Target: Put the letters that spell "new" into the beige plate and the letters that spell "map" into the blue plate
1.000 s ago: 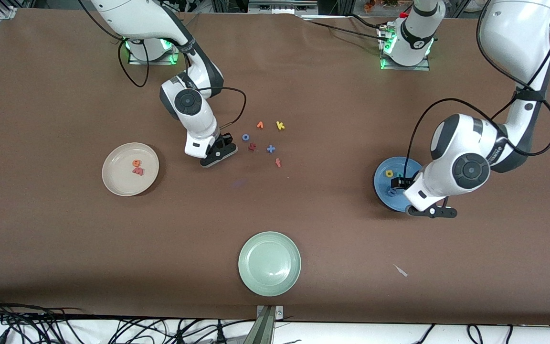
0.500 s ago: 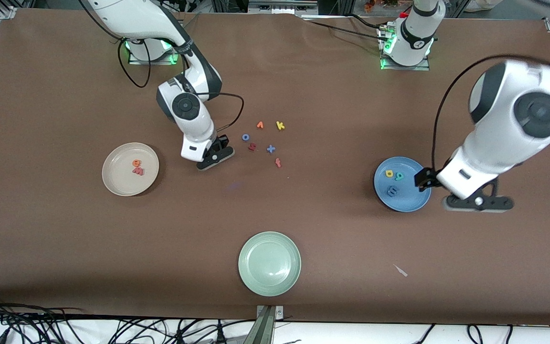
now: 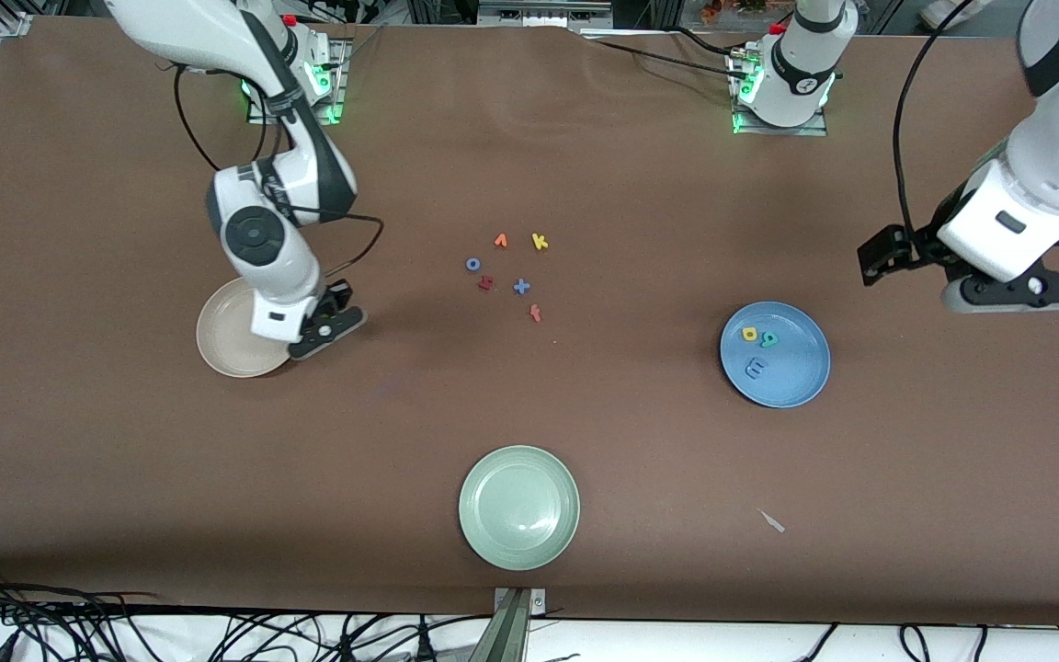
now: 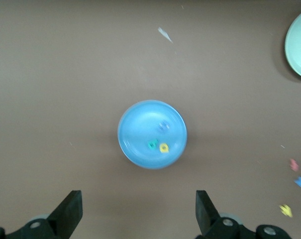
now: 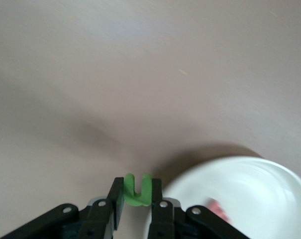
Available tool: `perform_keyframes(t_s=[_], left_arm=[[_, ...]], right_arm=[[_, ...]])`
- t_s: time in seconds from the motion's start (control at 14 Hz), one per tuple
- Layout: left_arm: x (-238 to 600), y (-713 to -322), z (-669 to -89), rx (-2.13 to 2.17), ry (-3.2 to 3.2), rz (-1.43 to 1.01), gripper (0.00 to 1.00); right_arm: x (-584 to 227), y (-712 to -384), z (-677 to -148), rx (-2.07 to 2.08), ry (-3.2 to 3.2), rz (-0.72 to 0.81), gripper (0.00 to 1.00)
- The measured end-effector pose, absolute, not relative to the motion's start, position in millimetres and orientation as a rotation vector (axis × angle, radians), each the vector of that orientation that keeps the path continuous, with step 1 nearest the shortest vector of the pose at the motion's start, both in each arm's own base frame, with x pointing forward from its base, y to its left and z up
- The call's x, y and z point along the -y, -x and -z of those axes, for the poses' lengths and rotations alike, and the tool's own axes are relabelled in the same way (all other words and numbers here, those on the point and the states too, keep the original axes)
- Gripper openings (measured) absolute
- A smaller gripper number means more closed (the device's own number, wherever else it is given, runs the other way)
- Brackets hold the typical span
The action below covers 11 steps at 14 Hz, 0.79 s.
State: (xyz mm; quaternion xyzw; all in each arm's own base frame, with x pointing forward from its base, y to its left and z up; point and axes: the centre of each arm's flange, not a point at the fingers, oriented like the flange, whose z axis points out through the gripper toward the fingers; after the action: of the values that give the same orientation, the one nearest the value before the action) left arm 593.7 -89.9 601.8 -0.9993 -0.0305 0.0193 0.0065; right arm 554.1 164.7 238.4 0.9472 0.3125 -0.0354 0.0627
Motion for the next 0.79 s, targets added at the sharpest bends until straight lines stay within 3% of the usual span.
perform_keyframes(t_s=[0.29, 0.5, 0.57, 0.79], left_arm=[[53, -575, -590, -0.016, 3.149, -0.109, 1.0], [45, -558, -596, -0.166, 3.137, -0.001, 1.0], [48, -548, -601, -0.178, 3.132, 0.012, 1.0], [36, -531, -606, -0.15, 3.138, 0.02, 1.0]], right_arm=[[-112, -556, -230, -0.898, -2.849, 0.194, 0.26], [-93, -554, -224, -0.854, -2.86, 0.244, 0.26], [-86, -555, -223, -0.834, -2.867, 0.252, 0.3], [-78, -555, -226, -0.782, -2.9, 0.306, 0.59]])
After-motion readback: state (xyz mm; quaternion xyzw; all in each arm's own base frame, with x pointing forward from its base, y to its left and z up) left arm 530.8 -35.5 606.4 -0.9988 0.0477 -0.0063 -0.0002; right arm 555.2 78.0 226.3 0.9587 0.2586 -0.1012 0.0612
